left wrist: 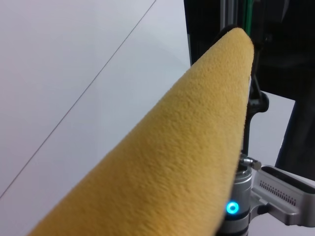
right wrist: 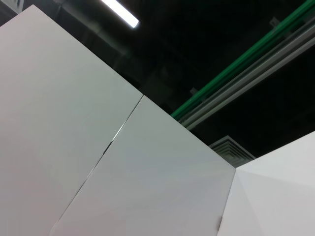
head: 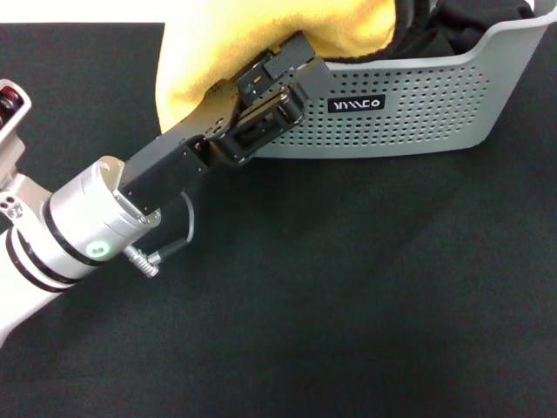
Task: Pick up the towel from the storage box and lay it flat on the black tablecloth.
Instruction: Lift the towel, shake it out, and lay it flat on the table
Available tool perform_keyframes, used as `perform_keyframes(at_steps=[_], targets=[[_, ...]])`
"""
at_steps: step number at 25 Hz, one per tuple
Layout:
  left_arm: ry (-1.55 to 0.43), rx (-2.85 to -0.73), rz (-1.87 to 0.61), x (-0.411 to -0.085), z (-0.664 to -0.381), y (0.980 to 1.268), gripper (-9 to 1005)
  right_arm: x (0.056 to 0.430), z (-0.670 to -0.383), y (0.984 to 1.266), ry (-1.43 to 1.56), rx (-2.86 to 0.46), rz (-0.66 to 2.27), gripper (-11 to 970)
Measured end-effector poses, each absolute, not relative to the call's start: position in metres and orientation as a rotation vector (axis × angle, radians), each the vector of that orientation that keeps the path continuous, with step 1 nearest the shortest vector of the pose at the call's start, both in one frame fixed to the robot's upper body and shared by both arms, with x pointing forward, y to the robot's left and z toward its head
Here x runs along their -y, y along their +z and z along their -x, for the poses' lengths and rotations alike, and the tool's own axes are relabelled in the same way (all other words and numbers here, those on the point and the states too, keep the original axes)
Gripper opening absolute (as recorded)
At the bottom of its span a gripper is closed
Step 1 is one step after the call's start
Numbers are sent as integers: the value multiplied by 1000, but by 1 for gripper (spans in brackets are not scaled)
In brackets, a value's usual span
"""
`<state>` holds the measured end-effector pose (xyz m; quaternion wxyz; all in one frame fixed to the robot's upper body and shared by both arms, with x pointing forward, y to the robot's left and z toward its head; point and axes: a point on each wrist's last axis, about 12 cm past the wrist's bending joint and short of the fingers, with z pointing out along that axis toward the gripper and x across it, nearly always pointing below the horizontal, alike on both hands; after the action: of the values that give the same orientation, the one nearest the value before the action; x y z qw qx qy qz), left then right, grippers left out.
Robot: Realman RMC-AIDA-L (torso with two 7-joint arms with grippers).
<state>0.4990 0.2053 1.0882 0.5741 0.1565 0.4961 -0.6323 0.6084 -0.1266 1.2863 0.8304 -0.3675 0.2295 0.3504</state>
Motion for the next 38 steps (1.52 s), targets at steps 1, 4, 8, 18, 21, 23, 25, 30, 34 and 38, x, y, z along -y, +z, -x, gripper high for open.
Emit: perform_keyframes(at_steps=[1,4,8,18,21,23,25,30,34,38], targets=[[-1481,-1166,-365,-205,-499,1088,832,126,-609,1287,745,-484,777,8],[-1480,-1176,-366,-205,-499,1087,832,125,-609,1292,752,-470,757,8],[-1470,-1206,-367,-204,-500,1084,832,122,-609,1301,768,-440,746,9],[-1462,-1246,-361,-201,-504,1082,833,107,-606,1323,790,-363,758,9],[-1467,-1241,-342,-202,-506,1083,833,105,-606,1327,788,-354,754,9],[-1464,-1224,-273,-207,-509,1085,832,104,-606,1328,789,-352,753,9],[-1467,-1217,-246,-208,-510,1086,832,103,-606,1329,790,-352,754,9],[-1508,-1205,-195,-209,-515,1091,833,101,-607,1328,792,-355,756,9],[-1541,-1205,-196,-206,-516,1092,833,101,-608,1326,775,-359,758,9],[-1568,-1195,-193,-207,-514,1093,833,103,-611,1321,746,-380,756,8]])
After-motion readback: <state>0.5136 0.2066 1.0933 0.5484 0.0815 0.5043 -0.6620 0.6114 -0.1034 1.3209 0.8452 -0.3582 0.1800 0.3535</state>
